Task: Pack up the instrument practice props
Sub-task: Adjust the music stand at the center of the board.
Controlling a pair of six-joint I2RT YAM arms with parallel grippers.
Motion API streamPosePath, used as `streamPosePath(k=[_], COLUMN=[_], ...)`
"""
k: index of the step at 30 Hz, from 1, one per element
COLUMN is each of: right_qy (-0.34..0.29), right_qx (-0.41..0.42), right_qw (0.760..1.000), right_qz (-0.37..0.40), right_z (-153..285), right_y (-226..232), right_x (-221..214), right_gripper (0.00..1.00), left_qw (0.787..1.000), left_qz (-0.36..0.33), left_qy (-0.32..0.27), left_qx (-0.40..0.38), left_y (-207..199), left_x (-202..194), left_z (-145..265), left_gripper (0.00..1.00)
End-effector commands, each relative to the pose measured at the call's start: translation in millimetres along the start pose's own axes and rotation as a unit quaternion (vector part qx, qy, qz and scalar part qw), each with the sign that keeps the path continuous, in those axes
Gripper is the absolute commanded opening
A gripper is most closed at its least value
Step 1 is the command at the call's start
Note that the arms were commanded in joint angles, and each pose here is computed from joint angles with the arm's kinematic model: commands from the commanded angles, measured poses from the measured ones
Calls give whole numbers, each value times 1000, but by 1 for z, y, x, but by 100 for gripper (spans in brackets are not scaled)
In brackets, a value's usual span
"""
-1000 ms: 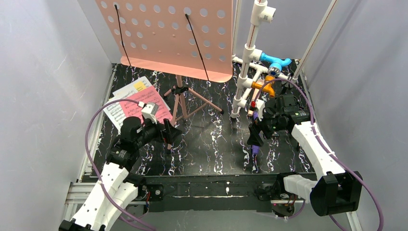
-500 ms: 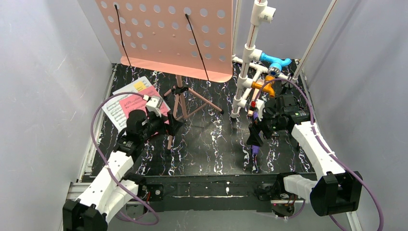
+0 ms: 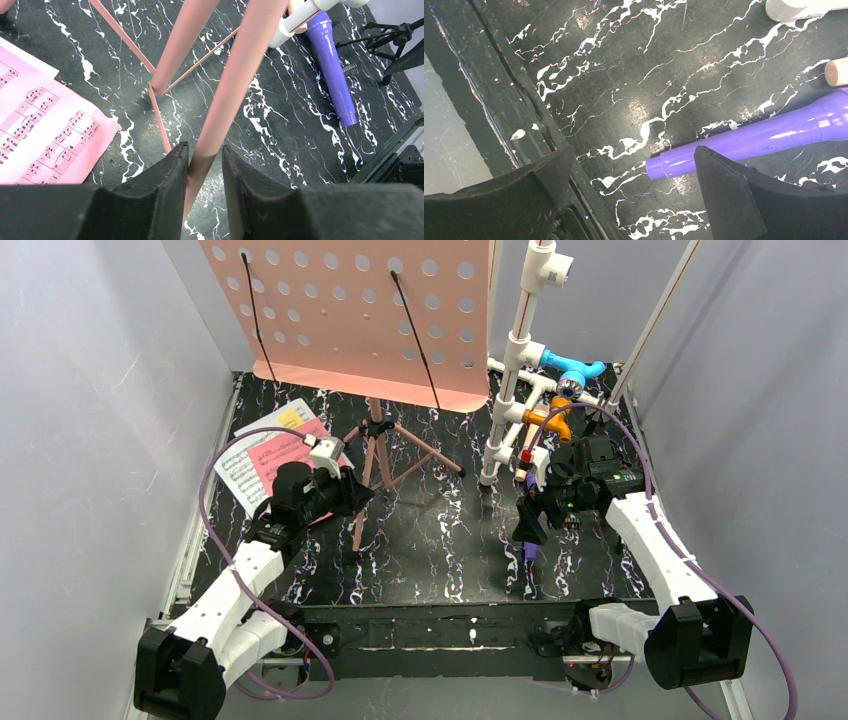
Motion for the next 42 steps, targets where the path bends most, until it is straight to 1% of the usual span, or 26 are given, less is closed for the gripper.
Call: streamPosePath(k=[1,5,11,19,26,31,33,35,42], right_qy=[-20,-20,-20,-20,-20,-20,-19,-20,-20], right_qx=[0,0,1,1,2,1,2,2,3], right_qw=[1000,1000,1000,1000,1000,1000,1000,1000,1000], right_qz=[18,18,17,18,18,18,17,18,19], right_z=[3,3,3,3,3,3,3,3,3], right_y=[1,1,1,1,1,1,1,1,2], right_x=[12,12,12,12,12,12,11,11,12], right_gripper=[100,100,100,100,100,100,100,100,100], left_qw=[999,998,998,996,996,996,996,996,996], left_qz=[8,12,21,32,43,49,52,56,70], left_qy=[10,17,24,34,35,27,20,9,-29], left_qx=[-43,-55,-60,-71,-70,-67,-65,-62,-45], left_y=[-18,-27,-39,-53,-56,-55,-55,-54,-50], left_x=[0,-6,-20,-33,-39,-37,-36,-34,-27], left_z=[-2,-3,-5,-13,-17,-15,-13,-10,1], left_gripper=[26,21,21,21,21,26,32,41,77])
Point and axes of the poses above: each gripper's point midway between its finger pads, its own z axis back along the fingers, its own y axis along the line the jaws close on, x = y × z, the point moved 4 cm from there along z, back along the fingers, and after that the axes turned 8 degrees about z, right-handed, at the moved point
